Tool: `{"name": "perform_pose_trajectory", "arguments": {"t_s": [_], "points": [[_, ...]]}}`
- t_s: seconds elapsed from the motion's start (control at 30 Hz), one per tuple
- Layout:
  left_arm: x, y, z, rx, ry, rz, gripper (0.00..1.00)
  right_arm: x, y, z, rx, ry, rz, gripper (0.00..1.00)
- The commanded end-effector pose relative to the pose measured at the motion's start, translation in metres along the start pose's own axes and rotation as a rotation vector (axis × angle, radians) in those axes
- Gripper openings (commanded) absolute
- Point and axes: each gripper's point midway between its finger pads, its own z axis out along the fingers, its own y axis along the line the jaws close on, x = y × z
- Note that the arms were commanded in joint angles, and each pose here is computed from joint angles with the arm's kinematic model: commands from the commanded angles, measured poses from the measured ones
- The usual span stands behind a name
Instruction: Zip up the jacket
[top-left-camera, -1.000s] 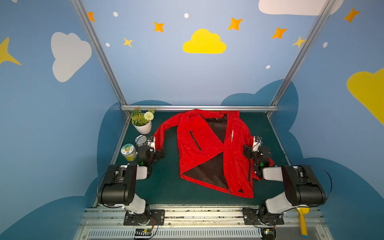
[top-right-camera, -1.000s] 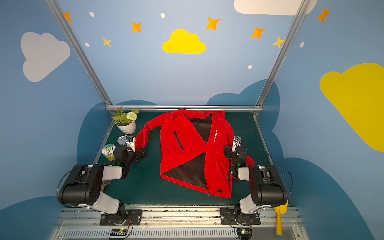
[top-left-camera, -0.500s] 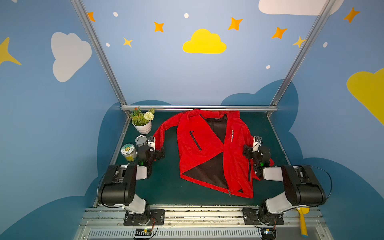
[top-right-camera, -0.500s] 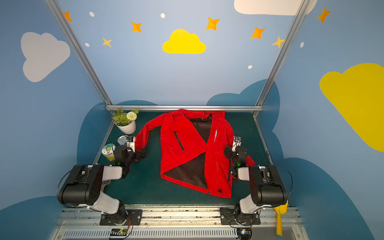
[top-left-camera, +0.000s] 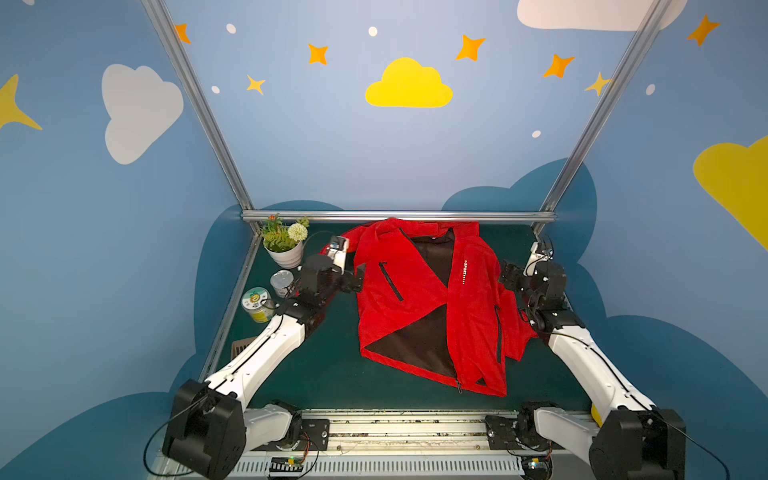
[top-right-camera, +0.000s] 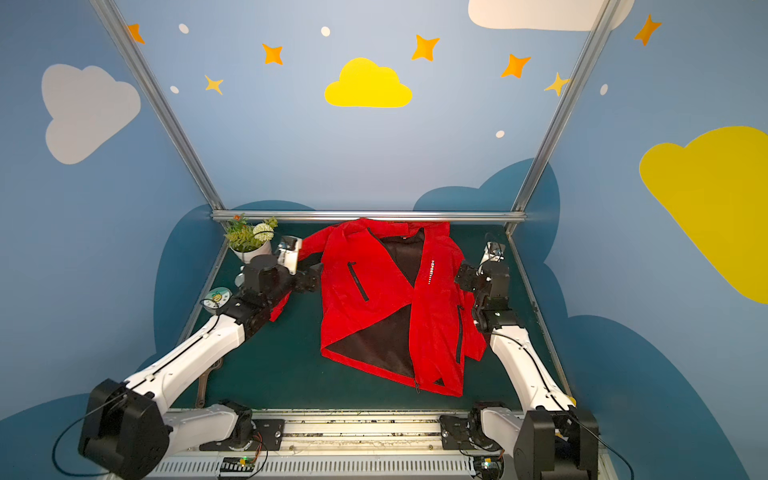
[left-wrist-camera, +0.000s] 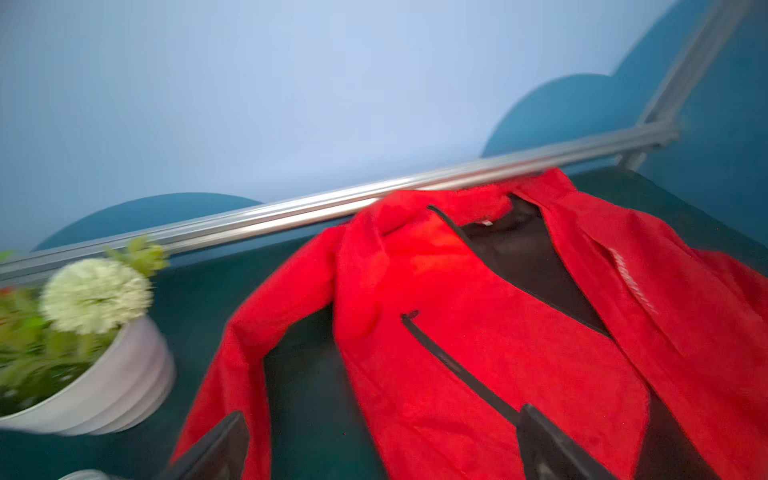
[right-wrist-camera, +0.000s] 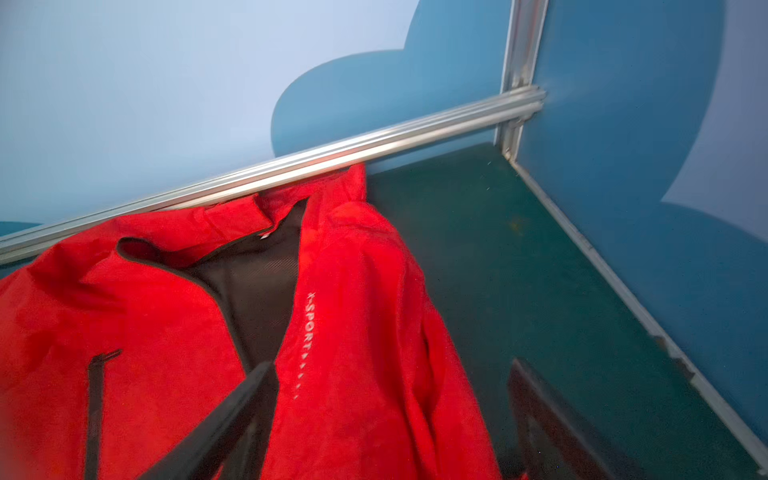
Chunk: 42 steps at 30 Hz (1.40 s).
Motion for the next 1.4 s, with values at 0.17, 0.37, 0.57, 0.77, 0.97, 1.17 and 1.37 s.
{"name": "perform_pose_trajectory", "arguments": {"t_s": [0.17, 0.37, 0.57, 0.77, 0.97, 1.17, 1.37], "points": [[0.087, -0.128, 0.067, 0.212, 0.423, 0.172, 0.99, 0.107, 0.063, 0.010, -0.304, 0.610, 0.320, 0.87], [0.106, -0.201, 0.106, 0.346, 0.534, 0.191, 0.90, 0.144, 0.062, 0.023, -0.286, 0.813, 0.400, 0.87], [0.118, -0.221, 0.137, 0.334, 0.610, 0.219, 0.80, 0.153, 0.055, 0.029, -0.271, 0.825, 0.453, 0.87], [0.132, -0.220, 0.150, 0.288, 0.706, 0.249, 0.70, 0.152, 0.046, 0.031, -0.257, 0.824, 0.472, 0.87], [0.145, -0.217, 0.153, 0.222, 0.748, 0.308, 0.63, 0.153, 0.038, 0.033, -0.246, 0.821, 0.491, 0.87], [0.145, -0.212, 0.158, 0.164, 0.747, 0.329, 0.40, 0.159, 0.034, 0.033, -0.243, 0.837, 0.502, 0.87], [0.127, -0.210, 0.155, 0.152, 0.706, 0.326, 0.21, 0.161, 0.031, 0.034, -0.238, 0.839, 0.501, 0.87]]}}
